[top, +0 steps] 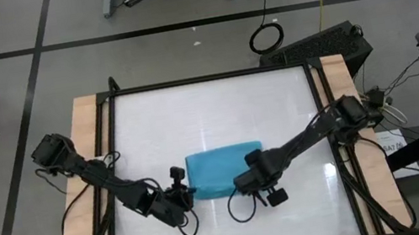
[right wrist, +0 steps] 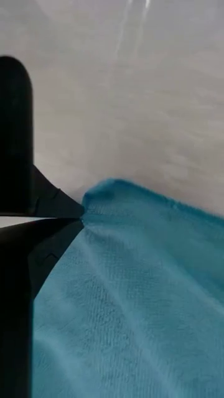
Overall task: Roll towel
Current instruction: Fold the blue towel
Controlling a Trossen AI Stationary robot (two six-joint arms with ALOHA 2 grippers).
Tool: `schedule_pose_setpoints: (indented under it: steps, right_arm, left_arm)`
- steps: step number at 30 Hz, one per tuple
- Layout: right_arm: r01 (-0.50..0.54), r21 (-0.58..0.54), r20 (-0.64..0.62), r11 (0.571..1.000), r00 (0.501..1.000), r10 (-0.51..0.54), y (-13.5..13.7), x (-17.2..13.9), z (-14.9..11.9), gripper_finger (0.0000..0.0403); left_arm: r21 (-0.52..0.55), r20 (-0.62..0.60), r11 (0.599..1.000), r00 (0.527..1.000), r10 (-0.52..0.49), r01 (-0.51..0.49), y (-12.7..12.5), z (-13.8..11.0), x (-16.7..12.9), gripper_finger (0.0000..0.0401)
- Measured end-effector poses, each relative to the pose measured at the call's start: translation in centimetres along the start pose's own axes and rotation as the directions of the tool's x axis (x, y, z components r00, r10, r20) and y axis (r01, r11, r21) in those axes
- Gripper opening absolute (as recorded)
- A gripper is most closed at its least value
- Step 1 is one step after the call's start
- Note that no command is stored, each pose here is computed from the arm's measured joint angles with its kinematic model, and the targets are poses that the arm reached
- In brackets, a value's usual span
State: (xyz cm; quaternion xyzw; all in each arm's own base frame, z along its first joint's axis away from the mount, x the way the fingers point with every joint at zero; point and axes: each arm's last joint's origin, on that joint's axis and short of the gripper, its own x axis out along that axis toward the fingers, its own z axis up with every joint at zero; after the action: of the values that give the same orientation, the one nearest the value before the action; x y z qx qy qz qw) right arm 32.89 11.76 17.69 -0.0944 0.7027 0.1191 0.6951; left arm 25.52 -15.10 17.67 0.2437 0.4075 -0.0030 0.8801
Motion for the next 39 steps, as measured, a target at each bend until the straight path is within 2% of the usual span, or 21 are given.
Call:
schedule_pose_setpoints:
  steps: [7, 14, 21, 26, 32, 39]
  right_arm:
    - [0.000, -0.018, 0.011, 1.000, 1.000, 0.000, 0.6, 0.7, 0.4, 0.0006]
    - [0.003, -0.052, 0.026, 0.999, 1.000, -0.002, 1.5, 0.8, 0.5, 0.0061]
    - [0.009, -0.055, 0.002, 0.998, 1.000, -0.009, 1.6, 0.8, 0.3, 0.0138]
    - [0.011, -0.040, -0.033, 0.999, 0.999, -0.012, 1.6, 0.8, -0.1, 0.0174]
    - [0.022, 0.001, -0.092, 1.000, 0.995, -0.022, 1.6, 0.7, -0.6, 0.0182]
    - [0.022, 0.034, -0.069, 0.999, 0.997, -0.020, 1.6, 0.7, -0.4, 0.0182]
  left_arm:
    - [0.020, -0.086, 0.999, 0.996, -0.034, 0.036, -1.3, -1.0, 1.6, 0.0000]
    - [-0.004, -0.074, 0.999, 0.997, -0.035, 0.035, -1.7, -1.0, 2.0, 0.0008]
    - [0.002, -0.023, 0.999, 0.999, -0.044, 0.044, -2.0, -0.5, 2.0, 0.0061]
    - [-0.013, 0.014, 0.997, 0.997, -0.080, 0.080, -2.2, -0.1, 2.0, 0.0114]
    - [-0.004, 0.093, 0.981, 0.977, -0.194, 0.195, -2.6, 0.8, 2.8, 0.0160]
    - [-0.047, 0.060, 0.985, 0.985, -0.163, 0.166, -2.1, 0.3, 5.5, 0.0167]
